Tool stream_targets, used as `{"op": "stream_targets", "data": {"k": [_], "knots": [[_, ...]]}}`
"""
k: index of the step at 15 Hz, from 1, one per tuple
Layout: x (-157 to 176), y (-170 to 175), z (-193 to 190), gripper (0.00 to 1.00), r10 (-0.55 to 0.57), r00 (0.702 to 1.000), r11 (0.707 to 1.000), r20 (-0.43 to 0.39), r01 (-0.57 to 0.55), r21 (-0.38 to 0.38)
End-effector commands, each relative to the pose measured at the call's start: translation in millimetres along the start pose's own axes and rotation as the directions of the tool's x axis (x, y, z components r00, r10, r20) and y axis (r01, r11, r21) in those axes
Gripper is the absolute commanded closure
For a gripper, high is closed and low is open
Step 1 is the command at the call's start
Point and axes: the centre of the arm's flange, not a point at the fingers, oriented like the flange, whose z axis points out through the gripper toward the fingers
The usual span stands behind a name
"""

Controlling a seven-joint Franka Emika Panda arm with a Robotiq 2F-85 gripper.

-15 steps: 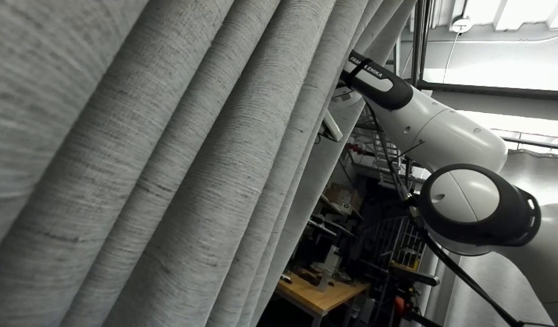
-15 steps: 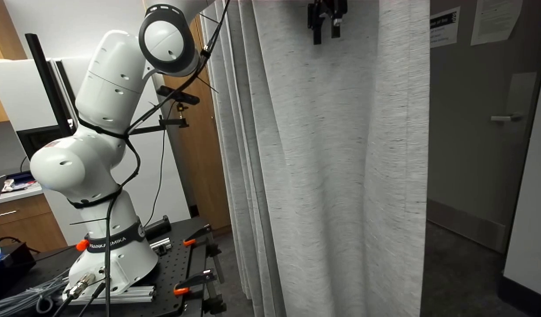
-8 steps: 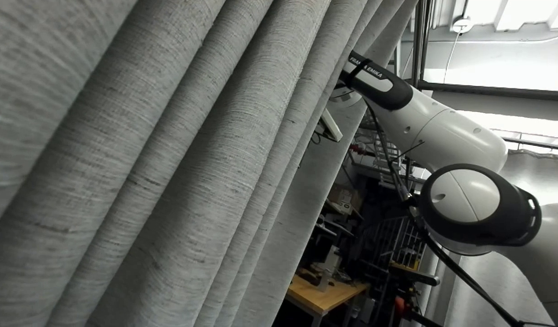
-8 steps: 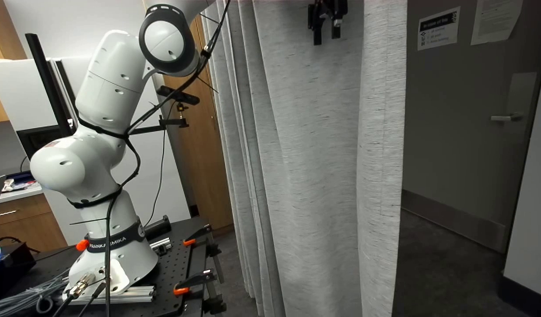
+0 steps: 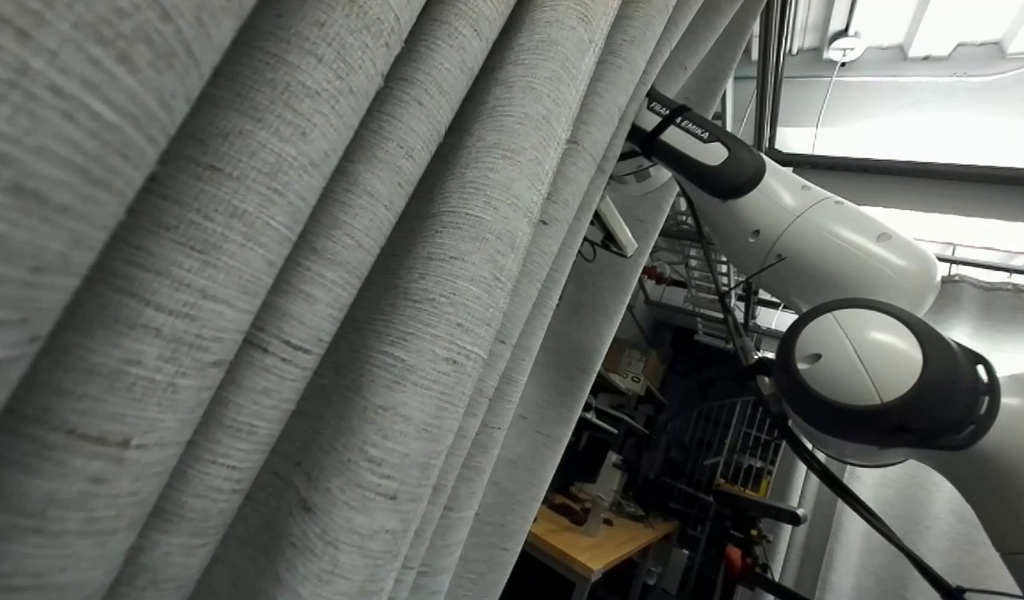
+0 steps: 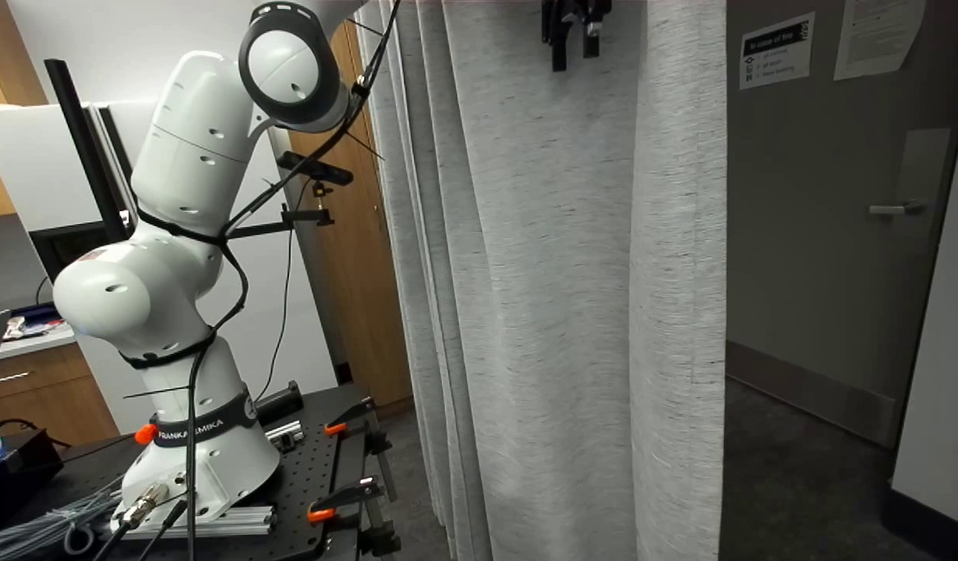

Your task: Pull the curtain to the right

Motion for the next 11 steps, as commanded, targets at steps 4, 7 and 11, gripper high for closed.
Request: {"op": "stream_targets", "data": {"k": [4, 7, 11], "knots": [[-57.4, 2.9, 18.2, 0.00, -0.016, 0.989, 0.999, 0.145, 0.010, 0.042], [-26.4, 2.1, 1.8, 0.00, -0.008, 0.989, 1.000, 0.149, 0.004, 0.029], [-28.1, 2.9, 2.3, 0.00, -0.010, 0.987, 0.999, 0.160, 0.005, 0.034]]}}
